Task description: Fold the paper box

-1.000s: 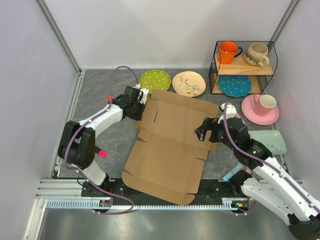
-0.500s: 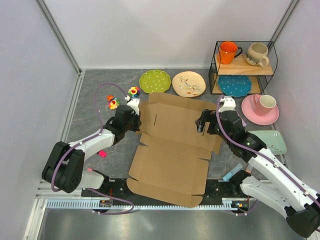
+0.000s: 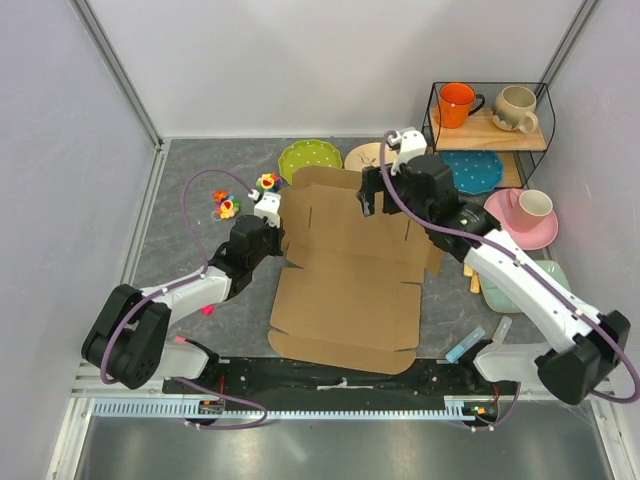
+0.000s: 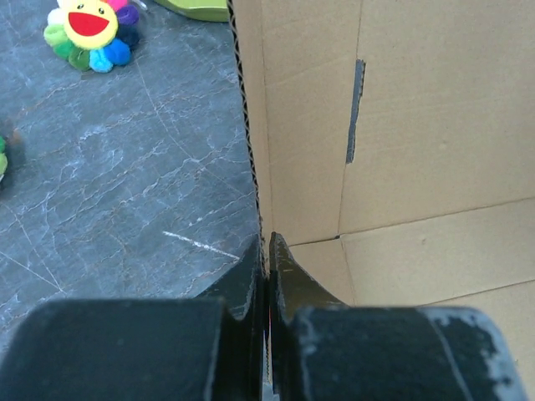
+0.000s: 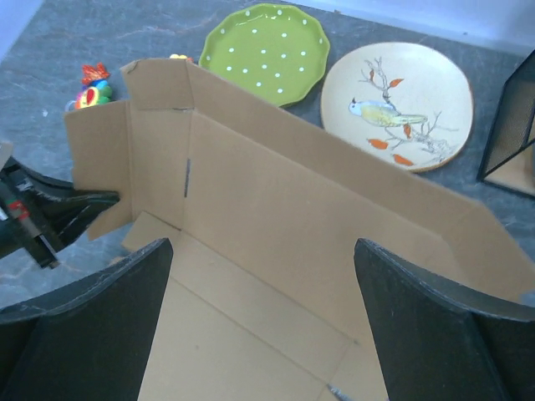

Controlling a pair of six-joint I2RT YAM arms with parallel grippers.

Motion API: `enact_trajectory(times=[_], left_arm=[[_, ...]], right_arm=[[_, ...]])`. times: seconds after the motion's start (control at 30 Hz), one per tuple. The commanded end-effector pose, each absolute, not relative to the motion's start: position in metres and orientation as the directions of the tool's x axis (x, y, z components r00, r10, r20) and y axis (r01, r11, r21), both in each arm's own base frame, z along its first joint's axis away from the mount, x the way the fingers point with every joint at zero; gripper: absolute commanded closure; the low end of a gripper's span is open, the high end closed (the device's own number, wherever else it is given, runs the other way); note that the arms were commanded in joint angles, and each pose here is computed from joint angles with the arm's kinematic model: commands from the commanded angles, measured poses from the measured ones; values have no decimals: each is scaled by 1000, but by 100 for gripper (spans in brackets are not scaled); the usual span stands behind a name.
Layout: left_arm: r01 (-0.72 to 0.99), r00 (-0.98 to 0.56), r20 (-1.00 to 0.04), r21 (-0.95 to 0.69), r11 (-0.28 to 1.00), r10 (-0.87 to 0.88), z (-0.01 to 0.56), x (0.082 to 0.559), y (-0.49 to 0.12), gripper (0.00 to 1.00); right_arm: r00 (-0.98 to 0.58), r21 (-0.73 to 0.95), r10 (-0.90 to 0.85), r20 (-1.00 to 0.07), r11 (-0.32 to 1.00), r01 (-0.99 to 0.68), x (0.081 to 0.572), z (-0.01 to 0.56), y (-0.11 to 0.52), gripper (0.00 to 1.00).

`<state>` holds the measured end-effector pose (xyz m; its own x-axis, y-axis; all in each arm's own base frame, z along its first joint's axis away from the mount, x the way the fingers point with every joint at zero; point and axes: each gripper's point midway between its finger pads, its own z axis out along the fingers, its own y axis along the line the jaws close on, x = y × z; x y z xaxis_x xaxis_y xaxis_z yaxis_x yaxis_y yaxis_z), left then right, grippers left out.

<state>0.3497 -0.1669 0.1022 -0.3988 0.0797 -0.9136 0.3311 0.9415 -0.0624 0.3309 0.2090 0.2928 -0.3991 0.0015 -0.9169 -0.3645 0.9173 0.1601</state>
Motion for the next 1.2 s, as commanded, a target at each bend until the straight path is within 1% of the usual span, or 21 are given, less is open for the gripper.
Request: enact_trajectory(times=[0.0, 0.1, 0.13, 0.17, 0.27, 0.33, 0.4, 0.53, 0.63, 0.77, 0.93, 1.07, 1.13, 1.17], left_arm=[[378, -243, -965, -5, 926, 94, 137, 362, -176, 98], [431, -274, -953, 2, 902, 133, 134, 358, -186, 98], [446, -307, -939, 3, 895, 156, 127, 354, -187, 98], [464, -331, -926, 8, 886, 182, 120, 351, -190, 98], [502, -357, -901, 39, 864, 248, 114, 347, -192, 98], [506, -358, -897, 49, 861, 261, 115, 346, -191, 98], [548, -364, -886, 46, 835, 287, 111, 341, -196, 98], [553, -394, -863, 51, 832, 315, 104, 339, -194, 98], [563, -401, -856, 52, 825, 327, 102, 336, -194, 98], [564, -395, -852, 70, 823, 343, 99, 333, -190, 98], [551, -390, -850, 93, 829, 355, 99, 332, -184, 98], [529, -386, -844, 127, 839, 372, 98, 333, -176, 98], [517, -386, -845, 136, 845, 371, 98, 334, -173, 98], [513, -380, -846, 145, 846, 375, 99, 335, -172, 98]], right_arm=[[-308, 8, -118, -944, 926, -378, 357, 311, 214, 2], [-257, -56, -174, -951, 910, -411, 368, 308, 223, 2], [-254, -58, -176, -951, 909, -412, 370, 305, 225, 2], [-226, -116, -232, -946, 895, -431, 373, 303, 225, 2], [-196, -167, -284, -939, 871, -462, 382, 294, 234, 2], [-187, -184, -299, -936, 866, -464, 389, 290, 238, 2], [-173, -216, -332, -927, 852, -476, 396, 285, 243, 2], [-155, -275, -384, -910, 840, -467, 411, 272, 246, 2], [-131, -297, -411, -902, 812, -502, 418, 262, 256, 2], [-122, -299, -413, -902, 804, -514, 428, 253, 263, 2], [-159, -279, -424, -892, 791, -544, 439, 229, 266, 2], [-194, -257, -426, -883, 788, -560, 440, 211, 256, 2], [-210, -233, -411, -887, 792, -564, 438, 208, 253, 5], [-224, -215, -406, -886, 788, -577, 437, 201, 249, 8]])
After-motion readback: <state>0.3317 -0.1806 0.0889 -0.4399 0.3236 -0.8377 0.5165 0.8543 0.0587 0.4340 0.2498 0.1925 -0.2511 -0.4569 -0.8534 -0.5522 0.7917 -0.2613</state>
